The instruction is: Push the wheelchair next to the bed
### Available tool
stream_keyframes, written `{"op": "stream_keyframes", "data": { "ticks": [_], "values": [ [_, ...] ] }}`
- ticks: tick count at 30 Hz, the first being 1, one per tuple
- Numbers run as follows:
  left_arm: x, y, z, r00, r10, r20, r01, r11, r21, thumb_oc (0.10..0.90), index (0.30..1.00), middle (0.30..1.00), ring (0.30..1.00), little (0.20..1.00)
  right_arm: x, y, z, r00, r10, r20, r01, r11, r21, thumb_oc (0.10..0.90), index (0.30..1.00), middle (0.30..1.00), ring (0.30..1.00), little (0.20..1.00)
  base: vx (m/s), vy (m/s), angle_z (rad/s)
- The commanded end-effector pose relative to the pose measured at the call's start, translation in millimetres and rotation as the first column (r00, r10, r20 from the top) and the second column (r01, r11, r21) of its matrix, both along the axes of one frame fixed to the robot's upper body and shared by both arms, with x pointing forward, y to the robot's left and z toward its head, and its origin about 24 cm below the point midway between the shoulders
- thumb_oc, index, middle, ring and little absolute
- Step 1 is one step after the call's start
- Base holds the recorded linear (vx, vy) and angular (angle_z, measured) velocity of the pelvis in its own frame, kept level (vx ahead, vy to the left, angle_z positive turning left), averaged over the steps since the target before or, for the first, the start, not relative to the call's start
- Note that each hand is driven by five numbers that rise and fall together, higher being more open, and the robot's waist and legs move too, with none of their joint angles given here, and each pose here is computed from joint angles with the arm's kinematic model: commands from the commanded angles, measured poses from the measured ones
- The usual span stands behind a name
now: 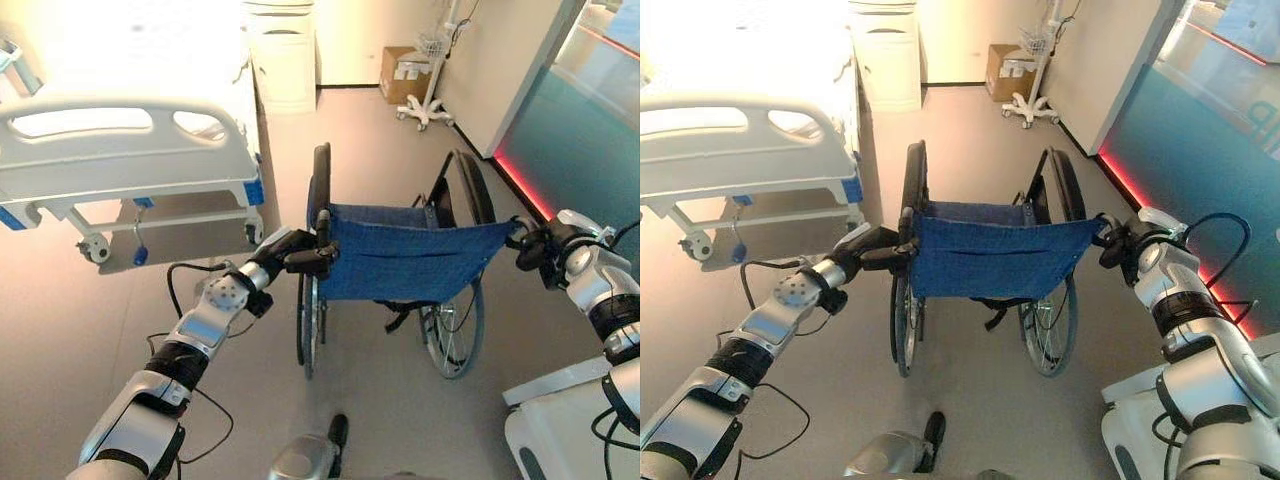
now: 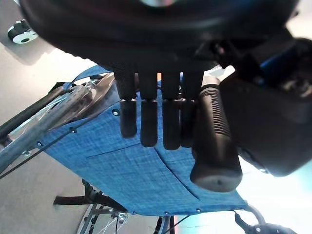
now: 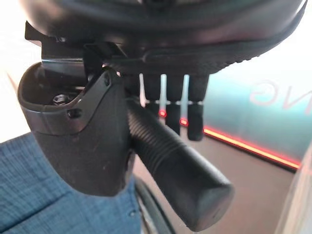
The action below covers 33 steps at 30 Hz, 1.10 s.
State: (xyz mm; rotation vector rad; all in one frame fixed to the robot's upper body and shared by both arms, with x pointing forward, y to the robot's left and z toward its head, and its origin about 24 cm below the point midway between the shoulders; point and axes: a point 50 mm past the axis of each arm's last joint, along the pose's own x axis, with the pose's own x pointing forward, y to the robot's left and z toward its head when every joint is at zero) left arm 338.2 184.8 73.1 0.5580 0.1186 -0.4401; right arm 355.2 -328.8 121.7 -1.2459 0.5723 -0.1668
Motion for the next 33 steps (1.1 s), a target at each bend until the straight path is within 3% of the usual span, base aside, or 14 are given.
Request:
{"op": "stream_keyframes", "data": {
  "ticks": [1,7,12,20,33],
  "values": [
    [7,27,-13,0.99,0.137,0.031,-0.14,0.956,0.26,0.4,0.3,0.3,0.3,0.3,32,101,6,0.9,0.399,0.174,-0.425,0.891,0.16,0.4,0.3,0.3,0.3,0.3,0.11,-0.117,0.19],
    [27,23,13,0.968,0.231,0.094,-0.246,0.946,0.21,0.4,0.3,0.3,0.3,0.3,31,113,-1,0.906,0.392,0.161,-0.418,0.888,0.191,0.4,0.3,0.3,0.3,0.3,0.3,-0.248,0.57],
    [37,18,28,0.948,0.287,0.139,-0.309,0.933,0.184,0.4,0.3,0.3,0.3,0.3,37,122,23,0.894,0.413,0.175,-0.443,0.873,0.202,0.4,0.3,0.3,0.3,0.3,0.23,-0.318,0.52],
    [36,6,18,0.938,0.319,0.136,-0.341,0.921,0.19,0.4,0.3,0.3,0.3,0.3,32,114,15,0.903,0.406,0.139,-0.428,0.875,0.227,0.4,0.3,0.3,0.3,0.3,0.27,-0.262,0.48],
    [32,18,9,0.939,0.327,0.108,-0.342,0.921,0.185,0.4,0.3,0.3,0.3,0.3,33,120,1,0.928,0.364,0.08,-0.373,0.896,0.24,0.4,0.3,0.3,0.3,0.3,0.33,-0.137,0.05]
  ]
}}
